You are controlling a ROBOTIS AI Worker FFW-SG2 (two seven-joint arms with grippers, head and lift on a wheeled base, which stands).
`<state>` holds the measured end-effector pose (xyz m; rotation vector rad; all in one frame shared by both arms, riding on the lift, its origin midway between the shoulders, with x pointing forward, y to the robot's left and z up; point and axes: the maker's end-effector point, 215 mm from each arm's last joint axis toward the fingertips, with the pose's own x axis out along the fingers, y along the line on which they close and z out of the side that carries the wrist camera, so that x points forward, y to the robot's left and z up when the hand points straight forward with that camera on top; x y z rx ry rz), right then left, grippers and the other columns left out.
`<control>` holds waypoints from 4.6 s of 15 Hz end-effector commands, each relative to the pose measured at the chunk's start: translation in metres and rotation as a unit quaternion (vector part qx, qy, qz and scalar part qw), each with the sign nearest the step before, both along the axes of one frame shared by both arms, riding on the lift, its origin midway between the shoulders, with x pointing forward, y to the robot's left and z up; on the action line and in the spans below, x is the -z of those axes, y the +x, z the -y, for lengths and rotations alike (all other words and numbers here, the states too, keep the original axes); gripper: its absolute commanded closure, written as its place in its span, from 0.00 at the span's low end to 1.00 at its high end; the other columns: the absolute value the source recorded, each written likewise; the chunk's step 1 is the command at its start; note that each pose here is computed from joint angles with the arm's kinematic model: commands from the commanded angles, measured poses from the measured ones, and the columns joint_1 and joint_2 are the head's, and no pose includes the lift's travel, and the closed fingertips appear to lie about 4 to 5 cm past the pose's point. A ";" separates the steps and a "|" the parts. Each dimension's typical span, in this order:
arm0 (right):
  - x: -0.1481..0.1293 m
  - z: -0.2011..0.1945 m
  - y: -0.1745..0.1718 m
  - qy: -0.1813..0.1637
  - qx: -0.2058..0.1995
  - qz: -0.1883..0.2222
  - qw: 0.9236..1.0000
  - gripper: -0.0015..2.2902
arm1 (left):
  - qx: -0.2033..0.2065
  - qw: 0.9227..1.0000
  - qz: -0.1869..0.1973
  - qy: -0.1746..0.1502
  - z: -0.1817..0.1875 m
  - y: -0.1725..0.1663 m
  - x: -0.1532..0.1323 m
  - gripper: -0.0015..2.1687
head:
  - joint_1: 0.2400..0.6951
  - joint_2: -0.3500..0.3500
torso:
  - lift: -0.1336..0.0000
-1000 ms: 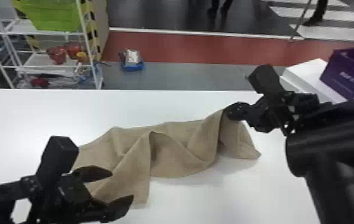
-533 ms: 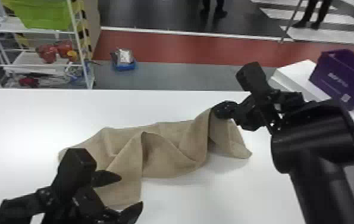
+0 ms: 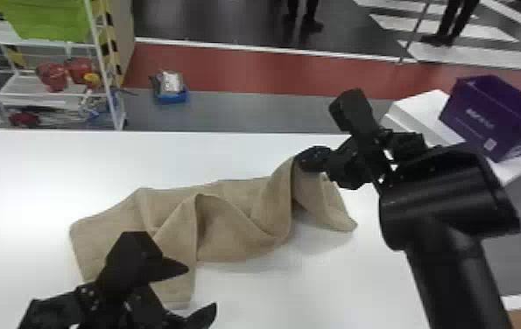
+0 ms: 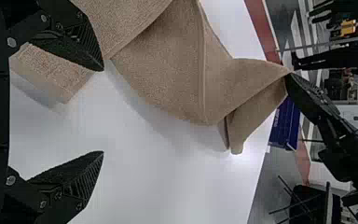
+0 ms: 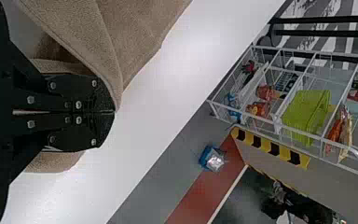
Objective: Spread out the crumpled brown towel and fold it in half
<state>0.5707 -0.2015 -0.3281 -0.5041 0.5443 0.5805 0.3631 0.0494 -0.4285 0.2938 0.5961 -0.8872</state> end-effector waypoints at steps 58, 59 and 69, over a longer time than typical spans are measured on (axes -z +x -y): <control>-0.163 0.125 0.116 -0.080 0.156 0.194 0.965 0.88 | -0.236 0.947 0.214 -0.044 -0.232 0.328 -0.307 0.69 | 0.31 0.45 | 0.08; -0.163 0.129 0.101 -0.079 0.152 0.200 0.965 0.88 | -0.236 0.946 0.217 -0.058 -0.241 0.316 -0.303 0.69 | 0.29 0.45 | 0.08; 0.003 0.059 -0.092 -0.118 -0.065 0.095 0.986 0.88 | -0.110 0.943 0.311 0.033 -0.297 0.118 -0.167 0.69 | 0.93 0.59 | 0.08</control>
